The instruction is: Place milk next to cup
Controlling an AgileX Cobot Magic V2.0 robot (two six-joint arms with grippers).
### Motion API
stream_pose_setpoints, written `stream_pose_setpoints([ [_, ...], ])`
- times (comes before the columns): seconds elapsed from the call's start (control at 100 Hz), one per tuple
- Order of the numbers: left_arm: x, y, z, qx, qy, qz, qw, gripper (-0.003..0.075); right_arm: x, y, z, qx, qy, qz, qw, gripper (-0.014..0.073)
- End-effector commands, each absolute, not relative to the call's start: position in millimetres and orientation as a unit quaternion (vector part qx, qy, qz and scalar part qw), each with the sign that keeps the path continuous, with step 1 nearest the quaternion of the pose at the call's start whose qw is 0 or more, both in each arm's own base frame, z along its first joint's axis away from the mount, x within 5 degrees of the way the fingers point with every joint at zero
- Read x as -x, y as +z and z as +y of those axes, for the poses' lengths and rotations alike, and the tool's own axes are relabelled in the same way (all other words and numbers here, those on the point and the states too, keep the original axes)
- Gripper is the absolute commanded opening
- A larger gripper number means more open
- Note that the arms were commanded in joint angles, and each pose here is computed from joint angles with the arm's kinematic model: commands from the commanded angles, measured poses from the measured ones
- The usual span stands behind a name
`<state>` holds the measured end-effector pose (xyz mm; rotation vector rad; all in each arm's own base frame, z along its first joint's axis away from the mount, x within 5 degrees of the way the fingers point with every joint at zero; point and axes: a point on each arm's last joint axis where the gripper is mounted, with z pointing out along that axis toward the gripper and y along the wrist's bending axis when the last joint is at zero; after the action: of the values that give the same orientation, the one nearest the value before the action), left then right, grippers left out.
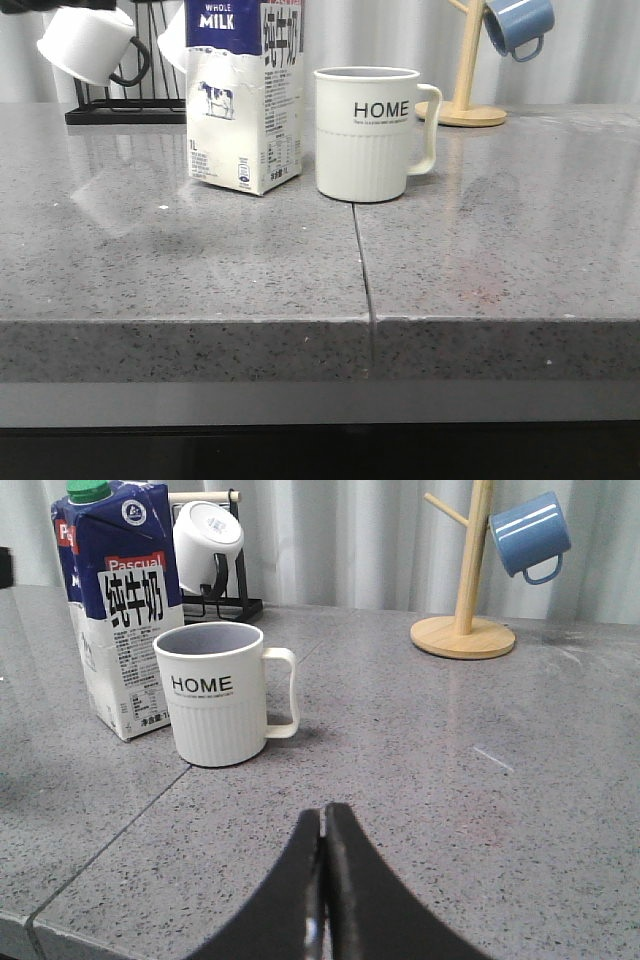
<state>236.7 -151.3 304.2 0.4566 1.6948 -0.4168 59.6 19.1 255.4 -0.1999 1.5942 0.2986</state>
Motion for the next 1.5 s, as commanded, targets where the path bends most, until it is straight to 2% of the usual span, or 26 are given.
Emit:
stream_pose_setpoints([
  [0.0,-224,335,-137,-0.193,-0.179,0.709,0.654,0.0414,-59,270,20,0.089,0.140,0.678,0.716,-0.0066],
  [0.12,-216,344,-116,-0.182,-0.159,0.724,0.646,0.0087,-59,270,20,0.089,0.140,0.678,0.716,-0.0066],
  [0.17,-212,347,-106,-0.179,-0.144,0.724,0.650,-0.0025,-59,270,20,0.089,0.140,0.678,0.716,-0.0066],
  [0.4,-182,352,-69,-0.146,-0.109,0.712,0.679,-0.0020,-59,270,20,0.089,0.140,0.678,0.716,-0.0066],
  [0.87,-113,322,-21,-0.085,-0.048,0.720,0.687,-0.0021,-59,270,20,0.089,0.140,0.678,0.716,-0.0066],
  [1.06,-93,306,-10,-0.064,-0.014,0.731,0.679,-0.0021,-59,270,20,0.089,0.140,0.678,0.716,-0.0066],
  [1.49,-65,249,-6,-0.054,-0.006,0.716,0.696,-0.0021,-59,270,20,0.089,0.140,0.678,0.716,-0.0066],
])
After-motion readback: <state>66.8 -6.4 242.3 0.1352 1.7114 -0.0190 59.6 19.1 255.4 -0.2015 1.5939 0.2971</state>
